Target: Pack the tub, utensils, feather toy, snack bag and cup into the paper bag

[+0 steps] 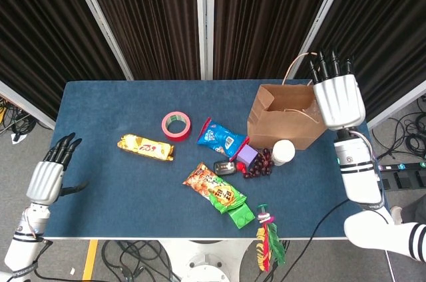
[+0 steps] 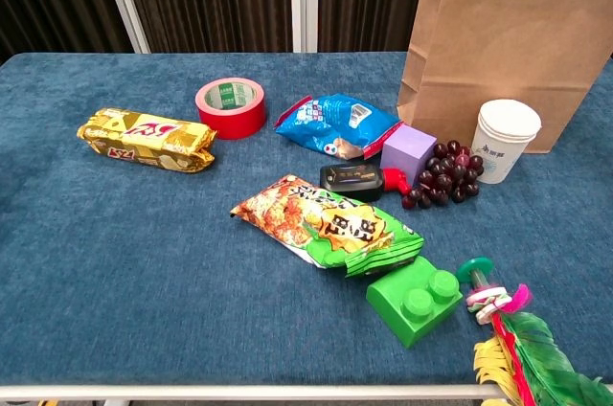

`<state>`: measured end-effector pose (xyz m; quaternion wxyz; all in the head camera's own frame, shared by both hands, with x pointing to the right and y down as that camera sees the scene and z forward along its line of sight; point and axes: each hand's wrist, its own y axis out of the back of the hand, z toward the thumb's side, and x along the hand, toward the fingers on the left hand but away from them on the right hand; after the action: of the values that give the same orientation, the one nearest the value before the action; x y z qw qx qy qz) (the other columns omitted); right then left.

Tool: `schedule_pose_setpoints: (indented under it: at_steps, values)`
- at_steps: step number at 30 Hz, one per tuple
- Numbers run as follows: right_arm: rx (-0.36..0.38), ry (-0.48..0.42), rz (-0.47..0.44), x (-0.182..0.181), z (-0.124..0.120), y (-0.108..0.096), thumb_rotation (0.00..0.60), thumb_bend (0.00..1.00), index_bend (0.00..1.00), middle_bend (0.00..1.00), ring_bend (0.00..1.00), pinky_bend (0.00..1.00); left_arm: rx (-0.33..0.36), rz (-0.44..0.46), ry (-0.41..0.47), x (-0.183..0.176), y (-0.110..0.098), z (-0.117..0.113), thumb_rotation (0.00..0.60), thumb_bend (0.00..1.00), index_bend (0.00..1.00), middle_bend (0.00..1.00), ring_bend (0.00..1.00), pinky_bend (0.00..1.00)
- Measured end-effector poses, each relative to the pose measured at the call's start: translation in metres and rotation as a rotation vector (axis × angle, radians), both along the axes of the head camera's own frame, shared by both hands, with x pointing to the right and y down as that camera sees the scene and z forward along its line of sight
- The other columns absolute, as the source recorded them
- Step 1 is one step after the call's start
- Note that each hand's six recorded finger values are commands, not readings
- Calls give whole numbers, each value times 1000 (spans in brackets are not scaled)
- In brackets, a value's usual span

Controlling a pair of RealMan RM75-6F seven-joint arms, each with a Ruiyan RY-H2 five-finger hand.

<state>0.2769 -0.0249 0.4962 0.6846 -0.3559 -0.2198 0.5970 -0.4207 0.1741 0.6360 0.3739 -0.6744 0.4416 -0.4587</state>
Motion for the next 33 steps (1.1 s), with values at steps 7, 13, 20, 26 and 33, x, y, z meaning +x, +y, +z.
schedule_pose_setpoints:
  at_steps: [7, 13, 20, 26, 33]
  values:
    - [49, -277, -47, -22, -39, 10, 600, 0, 0, 86, 13, 241, -1, 7, -2, 3, -1, 0, 600, 85, 114, 88, 35, 197]
    - [-37, -504, -127, -43, -52, 37, 600, 0, 0, 135, 62, 264, 3, 10, -5, 5, -2, -1, 600, 84, 114, 87, 35, 197]
    - [-214, -683, -193, -52, -45, 73, 600, 0, 61, 162, 117, 296, 2, 5, -9, 4, -3, -1, 600, 84, 114, 88, 35, 197]
    - [-460, -718, -218, -43, -12, 112, 600, 0, 148, 239, 159, 327, -4, 3, -10, 3, -2, 0, 600, 85, 114, 88, 35, 197]
    - [-666, -529, -176, 1, 43, 145, 600, 0, 283, 302, 192, 346, -4, 2, -13, 1, 1, 1, 600, 85, 114, 88, 35, 197]
